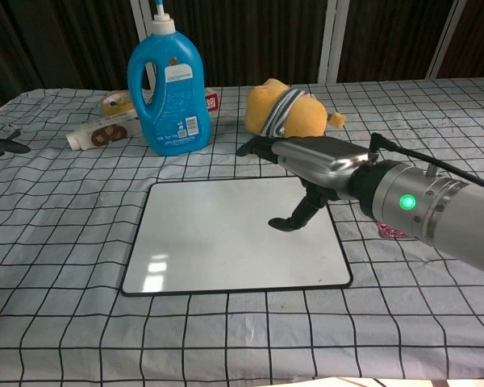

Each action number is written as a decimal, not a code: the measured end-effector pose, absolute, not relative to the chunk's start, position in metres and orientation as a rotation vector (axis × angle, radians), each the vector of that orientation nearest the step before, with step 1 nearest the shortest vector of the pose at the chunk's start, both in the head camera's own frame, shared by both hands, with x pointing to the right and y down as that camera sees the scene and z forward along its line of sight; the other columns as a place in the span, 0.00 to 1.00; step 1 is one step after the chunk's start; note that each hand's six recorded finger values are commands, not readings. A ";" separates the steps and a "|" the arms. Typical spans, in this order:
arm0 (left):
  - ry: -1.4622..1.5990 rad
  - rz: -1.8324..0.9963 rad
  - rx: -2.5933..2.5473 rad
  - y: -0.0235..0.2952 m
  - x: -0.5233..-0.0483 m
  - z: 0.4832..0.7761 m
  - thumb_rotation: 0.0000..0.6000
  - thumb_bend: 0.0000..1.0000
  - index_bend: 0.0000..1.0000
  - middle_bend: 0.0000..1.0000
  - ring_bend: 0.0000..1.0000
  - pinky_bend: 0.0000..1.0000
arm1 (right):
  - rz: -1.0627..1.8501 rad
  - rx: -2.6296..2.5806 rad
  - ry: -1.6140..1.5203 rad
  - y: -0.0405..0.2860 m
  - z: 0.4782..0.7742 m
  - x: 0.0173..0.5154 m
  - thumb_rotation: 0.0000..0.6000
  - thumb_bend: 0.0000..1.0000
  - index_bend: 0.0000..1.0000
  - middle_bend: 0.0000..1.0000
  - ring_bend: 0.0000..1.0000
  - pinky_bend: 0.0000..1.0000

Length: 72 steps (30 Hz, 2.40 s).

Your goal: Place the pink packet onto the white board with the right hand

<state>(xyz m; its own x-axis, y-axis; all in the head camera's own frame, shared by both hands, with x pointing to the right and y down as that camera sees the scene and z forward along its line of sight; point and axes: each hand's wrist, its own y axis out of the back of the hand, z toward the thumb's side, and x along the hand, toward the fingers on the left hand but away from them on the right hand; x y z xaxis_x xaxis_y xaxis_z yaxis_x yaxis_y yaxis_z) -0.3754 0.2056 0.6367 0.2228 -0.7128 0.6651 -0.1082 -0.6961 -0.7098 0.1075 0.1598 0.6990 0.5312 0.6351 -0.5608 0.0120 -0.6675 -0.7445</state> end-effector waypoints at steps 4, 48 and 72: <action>0.752 -1.516 -1.964 0.209 -0.381 0.635 1.00 0.37 0.00 0.00 0.00 0.00 | 1.172 -2.074 -0.531 0.158 0.703 0.112 1.00 0.22 0.09 0.00 0.00 0.00; 0.841 -1.496 -1.711 0.347 -0.458 0.588 1.00 0.37 0.00 0.00 0.00 0.00 | 1.607 -1.883 -0.377 0.170 0.729 0.291 1.00 0.22 0.35 0.00 0.00 0.00; 0.853 -1.518 -1.714 0.345 -0.465 0.587 1.00 0.37 0.00 0.00 0.00 0.00 | 1.444 -1.959 -0.487 0.145 0.706 0.217 1.00 0.22 0.39 0.00 0.00 0.00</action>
<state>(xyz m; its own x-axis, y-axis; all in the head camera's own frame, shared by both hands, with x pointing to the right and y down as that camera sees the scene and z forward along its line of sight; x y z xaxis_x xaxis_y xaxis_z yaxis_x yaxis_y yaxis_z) -0.4646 0.3454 0.5872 0.1030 -0.8319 0.5453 -0.0333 -0.5507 -0.8340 0.2173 0.1450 0.7063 0.3250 0.6336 -0.7021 -0.0794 -0.7215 -0.6879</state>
